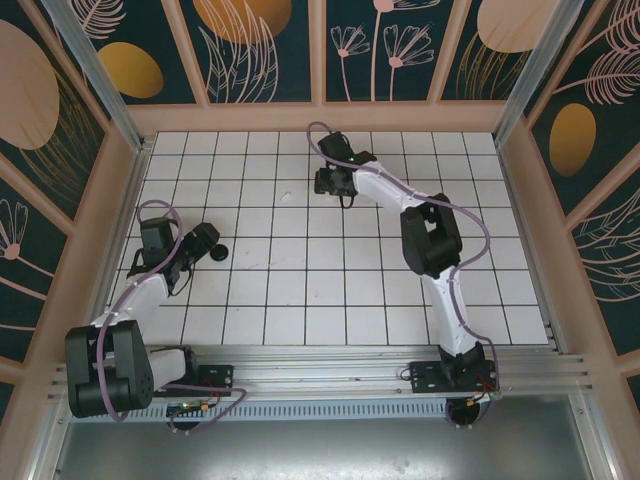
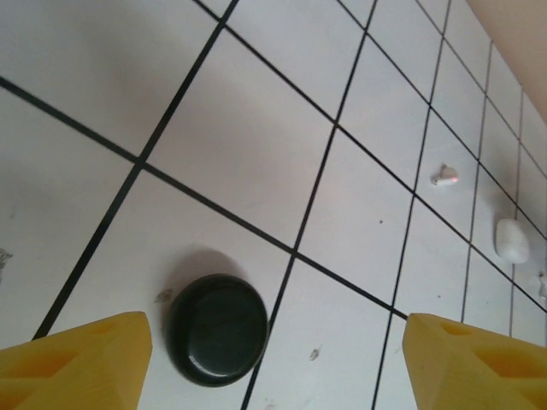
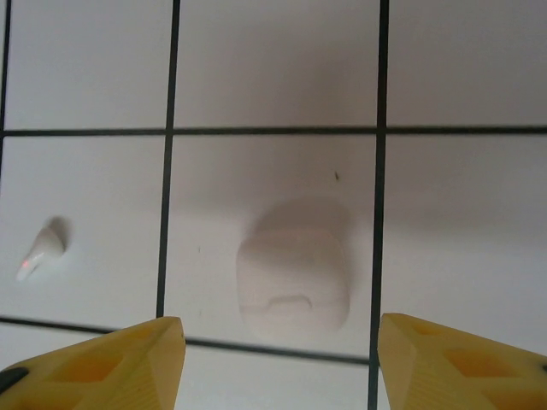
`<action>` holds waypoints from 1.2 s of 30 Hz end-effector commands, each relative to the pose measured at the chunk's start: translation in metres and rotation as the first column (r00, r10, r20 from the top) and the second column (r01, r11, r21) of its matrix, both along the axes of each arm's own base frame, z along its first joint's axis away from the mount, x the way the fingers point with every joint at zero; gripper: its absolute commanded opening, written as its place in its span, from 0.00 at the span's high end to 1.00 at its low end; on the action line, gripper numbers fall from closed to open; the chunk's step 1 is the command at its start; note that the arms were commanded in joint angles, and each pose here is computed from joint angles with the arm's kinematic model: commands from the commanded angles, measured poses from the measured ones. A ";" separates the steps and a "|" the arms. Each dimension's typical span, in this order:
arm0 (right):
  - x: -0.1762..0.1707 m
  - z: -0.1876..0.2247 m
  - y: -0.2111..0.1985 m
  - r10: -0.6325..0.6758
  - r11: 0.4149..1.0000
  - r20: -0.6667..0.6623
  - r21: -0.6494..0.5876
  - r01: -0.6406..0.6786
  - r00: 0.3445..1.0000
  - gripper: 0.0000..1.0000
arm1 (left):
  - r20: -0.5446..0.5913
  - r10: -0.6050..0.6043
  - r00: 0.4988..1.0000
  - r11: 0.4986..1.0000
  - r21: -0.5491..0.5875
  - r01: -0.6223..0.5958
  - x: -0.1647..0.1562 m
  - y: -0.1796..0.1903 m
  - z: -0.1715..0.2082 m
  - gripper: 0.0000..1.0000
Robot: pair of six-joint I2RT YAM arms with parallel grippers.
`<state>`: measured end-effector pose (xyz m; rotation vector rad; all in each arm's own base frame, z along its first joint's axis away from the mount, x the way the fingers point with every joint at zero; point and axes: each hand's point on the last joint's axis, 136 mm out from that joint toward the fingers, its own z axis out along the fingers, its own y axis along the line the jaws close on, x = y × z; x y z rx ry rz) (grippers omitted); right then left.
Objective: Insert wireless bluetooth earbuds into charging case
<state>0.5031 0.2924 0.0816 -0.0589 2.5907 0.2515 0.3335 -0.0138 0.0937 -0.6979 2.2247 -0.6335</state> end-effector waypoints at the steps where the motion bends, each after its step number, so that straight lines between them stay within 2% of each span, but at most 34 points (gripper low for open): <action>1: 0.009 -0.006 -0.005 0.015 0.996 -0.013 -0.088 -0.016 1.000 0.37 | 0.021 -0.039 0.999 0.999 -0.024 0.040 0.005 -0.006 0.010 0.23; 5: 0.018 -0.023 -0.002 0.024 0.993 -0.029 -0.112 -0.028 0.999 0.36 | 0.037 -0.040 0.999 0.998 -0.040 0.041 0.009 -0.008 0.013 0.22; 14: 0.013 -0.057 -0.002 0.044 0.991 -0.084 -0.126 -0.055 0.996 0.36 | 0.022 -0.085 0.996 0.993 -0.081 0.086 0.015 -0.017 0.006 0.21; 17: 0.009 -0.065 0.002 0.074 0.990 -0.109 -0.115 -0.086 0.991 0.40 | 0.027 -0.091 0.996 0.991 -0.092 0.093 0.017 -0.019 0.006 0.21; 21: 0.002 -0.074 0.001 0.101 0.985 -0.132 -0.125 -0.117 0.986 0.52 | 0.035 -0.102 0.994 0.990 -0.095 0.105 0.019 -0.021 0.009 0.20; 24: -0.007 -0.072 -0.001 0.130 0.978 -0.132 -0.145 -0.149 0.983 0.59 | 0.044 -0.126 0.991 0.987 -0.097 0.130 0.019 -0.025 0.013 0.19; 29: -0.028 -0.053 -0.001 0.216 0.956 -0.086 -0.182 -0.228 0.973 0.64 | 0.087 -0.197 0.977 0.973 -0.103 0.206 0.019 -0.035 0.028 0.20; 33: -0.058 -0.025 0.004 0.315 0.933 -0.027 -0.173 -0.315 0.949 0.65 | 0.148 -0.257 0.955 0.953 -0.125 0.275 0.018 -0.046 0.050 0.22; 36: -0.091 -0.003 0.012 0.433 0.892 0.028 -0.157 -0.424 0.901 0.65 | 0.188 -0.309 0.932 0.928 -0.155 0.339 0.014 -0.058 0.065 0.26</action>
